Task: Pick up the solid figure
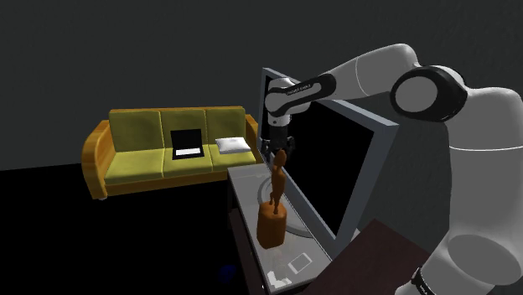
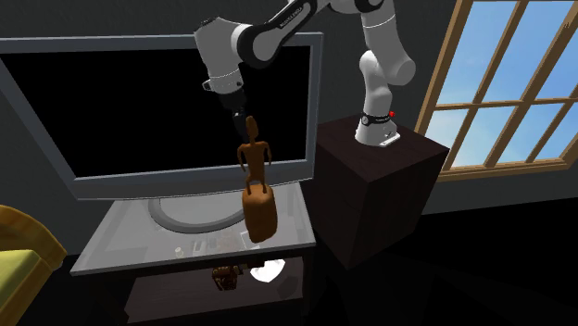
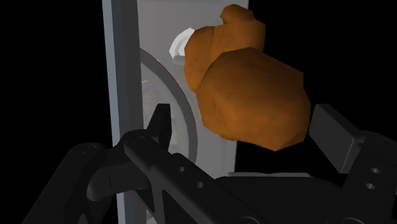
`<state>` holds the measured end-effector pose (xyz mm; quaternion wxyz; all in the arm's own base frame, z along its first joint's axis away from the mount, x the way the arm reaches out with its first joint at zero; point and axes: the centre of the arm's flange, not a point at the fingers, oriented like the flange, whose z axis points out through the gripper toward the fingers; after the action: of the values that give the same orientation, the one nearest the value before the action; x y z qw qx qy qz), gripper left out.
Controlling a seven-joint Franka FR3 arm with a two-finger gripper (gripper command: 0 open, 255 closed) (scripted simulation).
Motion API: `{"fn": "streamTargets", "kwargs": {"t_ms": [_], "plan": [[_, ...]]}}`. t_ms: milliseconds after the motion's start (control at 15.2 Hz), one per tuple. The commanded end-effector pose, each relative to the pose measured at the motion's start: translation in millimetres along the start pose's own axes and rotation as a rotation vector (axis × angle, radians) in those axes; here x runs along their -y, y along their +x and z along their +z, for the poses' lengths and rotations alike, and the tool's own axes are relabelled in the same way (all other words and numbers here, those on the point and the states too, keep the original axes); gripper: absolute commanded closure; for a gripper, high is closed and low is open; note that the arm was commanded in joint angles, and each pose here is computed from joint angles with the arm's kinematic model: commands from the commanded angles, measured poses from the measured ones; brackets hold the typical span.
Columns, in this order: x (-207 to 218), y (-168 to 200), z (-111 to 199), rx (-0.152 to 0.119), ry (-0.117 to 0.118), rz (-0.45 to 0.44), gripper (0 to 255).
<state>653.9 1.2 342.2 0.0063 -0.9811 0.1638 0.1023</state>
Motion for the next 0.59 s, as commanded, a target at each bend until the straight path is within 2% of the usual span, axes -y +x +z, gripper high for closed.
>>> {"fn": "streamTargets", "kwargs": {"t_ms": [0, 396, 528], "plan": [[4.2, 10.9, 40.4, 0.052, -0.012, 0.007, 0], [5.0, 17.9, 74.3, 0.052, -0.012, 0.007, 0], [5.0, 17.9, 74.3, 0.052, -0.012, 0.007, 0]]}}
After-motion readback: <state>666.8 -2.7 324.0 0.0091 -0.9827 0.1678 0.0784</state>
